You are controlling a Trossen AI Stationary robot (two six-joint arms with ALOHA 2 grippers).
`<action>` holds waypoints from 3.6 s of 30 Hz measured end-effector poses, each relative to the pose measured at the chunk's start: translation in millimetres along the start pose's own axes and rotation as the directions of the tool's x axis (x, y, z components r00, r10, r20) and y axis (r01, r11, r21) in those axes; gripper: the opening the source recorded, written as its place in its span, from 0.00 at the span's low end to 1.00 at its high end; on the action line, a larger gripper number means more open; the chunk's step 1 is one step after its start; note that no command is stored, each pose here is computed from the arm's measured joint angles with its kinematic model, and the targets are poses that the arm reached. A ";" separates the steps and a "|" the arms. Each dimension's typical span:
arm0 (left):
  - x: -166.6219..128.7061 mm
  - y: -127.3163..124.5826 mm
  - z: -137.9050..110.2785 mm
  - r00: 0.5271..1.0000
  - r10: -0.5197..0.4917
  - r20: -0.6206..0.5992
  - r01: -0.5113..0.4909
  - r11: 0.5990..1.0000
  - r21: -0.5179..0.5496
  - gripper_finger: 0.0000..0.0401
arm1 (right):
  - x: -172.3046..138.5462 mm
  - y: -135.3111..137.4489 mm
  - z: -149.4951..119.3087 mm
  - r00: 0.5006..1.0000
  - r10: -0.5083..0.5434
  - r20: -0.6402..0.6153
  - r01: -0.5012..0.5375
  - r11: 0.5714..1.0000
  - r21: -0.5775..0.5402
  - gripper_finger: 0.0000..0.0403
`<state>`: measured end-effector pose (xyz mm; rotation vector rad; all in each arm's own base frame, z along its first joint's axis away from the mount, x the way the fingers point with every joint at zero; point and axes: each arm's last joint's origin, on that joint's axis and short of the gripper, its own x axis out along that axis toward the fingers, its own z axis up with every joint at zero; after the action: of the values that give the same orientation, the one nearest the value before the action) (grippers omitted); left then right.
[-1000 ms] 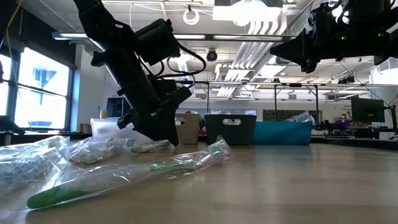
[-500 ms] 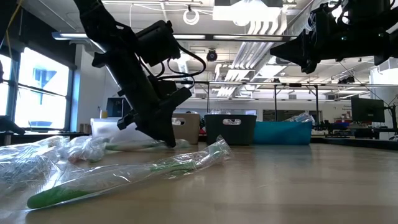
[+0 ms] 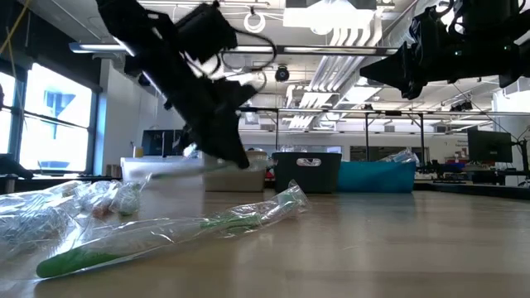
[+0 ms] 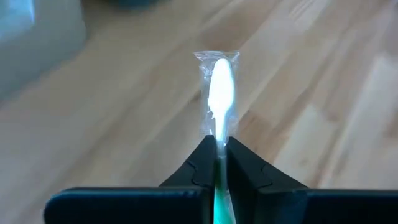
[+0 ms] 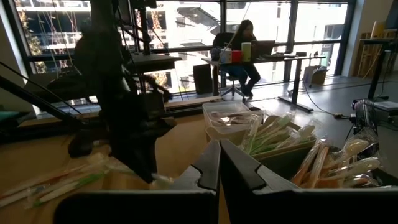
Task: Pick & Place Toothbrushes
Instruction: Put the green toothbrush into the gray bin
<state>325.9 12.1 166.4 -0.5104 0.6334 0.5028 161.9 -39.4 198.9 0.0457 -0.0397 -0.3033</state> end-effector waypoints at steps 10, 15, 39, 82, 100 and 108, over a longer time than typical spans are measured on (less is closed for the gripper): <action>-81.4 -4.8 50.2 0.949 -0.064 0.309 0.018 0.989 0.150 0.04 | 0.0 -0.8 -0.4 1.000 -0.027 -0.004 0.027 1.000 -0.001 0.01; -114.1 -1.7 68.3 0.871 -0.006 0.491 -0.089 0.981 0.170 0.04 | 0.0 -0.9 -0.7 1.000 -0.028 -0.006 0.028 1.000 -0.001 0.01; -79.9 82.1 125.4 0.774 0.138 0.618 -0.204 0.978 0.036 0.04 | 0.0 -0.9 -0.7 1.000 -0.031 -0.008 0.030 0.999 -0.018 0.01; 27.7 147.9 105.1 0.779 0.346 0.523 -0.279 0.938 -0.206 0.04 | 0.1 -1.7 -1.6 0.998 -0.054 -0.020 0.054 0.998 -0.022 0.01; 46.9 154.2 91.9 0.800 0.366 0.476 -0.284 0.929 -0.238 0.09 | 0.1 -1.7 -2.2 0.998 -0.055 -0.025 0.054 0.998 -0.023 0.01; 47.6 154.7 90.6 0.805 0.370 0.464 -0.290 0.928 -0.235 0.11 | 0.1 -1.7 -2.2 0.998 -0.055 -0.026 0.054 0.998 -0.026 0.01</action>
<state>307.8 196.2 153.2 -0.3878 0.1735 0.9886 161.6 -41.0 196.6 0.0253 -0.0082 -0.3574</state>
